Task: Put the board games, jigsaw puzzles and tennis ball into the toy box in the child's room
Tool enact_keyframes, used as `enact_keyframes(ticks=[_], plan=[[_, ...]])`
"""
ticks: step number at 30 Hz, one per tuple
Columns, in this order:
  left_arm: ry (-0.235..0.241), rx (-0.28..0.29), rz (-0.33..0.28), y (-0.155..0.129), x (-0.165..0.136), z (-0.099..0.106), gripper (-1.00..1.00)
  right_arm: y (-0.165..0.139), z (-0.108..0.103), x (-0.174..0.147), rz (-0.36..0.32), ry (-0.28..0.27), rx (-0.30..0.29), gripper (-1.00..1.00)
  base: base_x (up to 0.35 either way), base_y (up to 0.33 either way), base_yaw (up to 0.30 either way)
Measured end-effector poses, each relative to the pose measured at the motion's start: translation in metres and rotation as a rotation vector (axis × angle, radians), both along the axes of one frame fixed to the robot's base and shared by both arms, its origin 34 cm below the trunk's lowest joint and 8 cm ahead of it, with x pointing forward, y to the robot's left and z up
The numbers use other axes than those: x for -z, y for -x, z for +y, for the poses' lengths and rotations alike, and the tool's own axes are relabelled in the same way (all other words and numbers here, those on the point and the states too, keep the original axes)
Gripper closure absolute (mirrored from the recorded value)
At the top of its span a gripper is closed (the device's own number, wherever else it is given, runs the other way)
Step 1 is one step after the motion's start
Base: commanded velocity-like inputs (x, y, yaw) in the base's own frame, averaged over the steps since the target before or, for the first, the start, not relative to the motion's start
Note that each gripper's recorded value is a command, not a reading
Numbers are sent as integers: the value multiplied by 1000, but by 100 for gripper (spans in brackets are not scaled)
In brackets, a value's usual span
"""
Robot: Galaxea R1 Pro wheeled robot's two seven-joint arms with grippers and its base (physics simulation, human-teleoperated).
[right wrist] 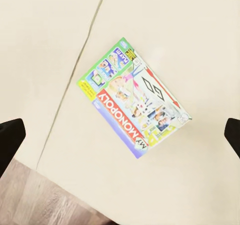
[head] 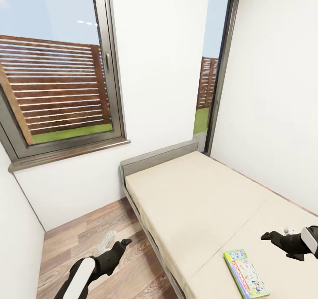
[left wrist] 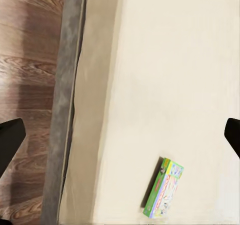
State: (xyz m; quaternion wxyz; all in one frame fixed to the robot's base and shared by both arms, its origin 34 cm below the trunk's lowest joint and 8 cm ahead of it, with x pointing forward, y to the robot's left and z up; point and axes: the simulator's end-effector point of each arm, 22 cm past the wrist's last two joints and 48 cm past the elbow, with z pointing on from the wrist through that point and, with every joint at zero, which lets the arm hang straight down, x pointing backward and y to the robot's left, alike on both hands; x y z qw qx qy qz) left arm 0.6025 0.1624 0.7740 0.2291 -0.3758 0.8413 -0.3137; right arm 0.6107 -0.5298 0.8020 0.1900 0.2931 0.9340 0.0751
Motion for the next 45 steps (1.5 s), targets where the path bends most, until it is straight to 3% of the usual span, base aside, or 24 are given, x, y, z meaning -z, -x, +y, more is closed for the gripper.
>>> enact_keyframes(ticks=[11,27,45], plan=[[102,59,-102,-2,-8,-11,-100,-1,-1,14,0,1,1,-100,0,0,0],[117,78,-124,-4,8,-14,-100,-4,-1,35,-1,2,2,-100,0,0,-8],[116,80,-127,-5,34,-16,-100,-5,-1,60,-4,-2,1,-100,0,0,-198]])
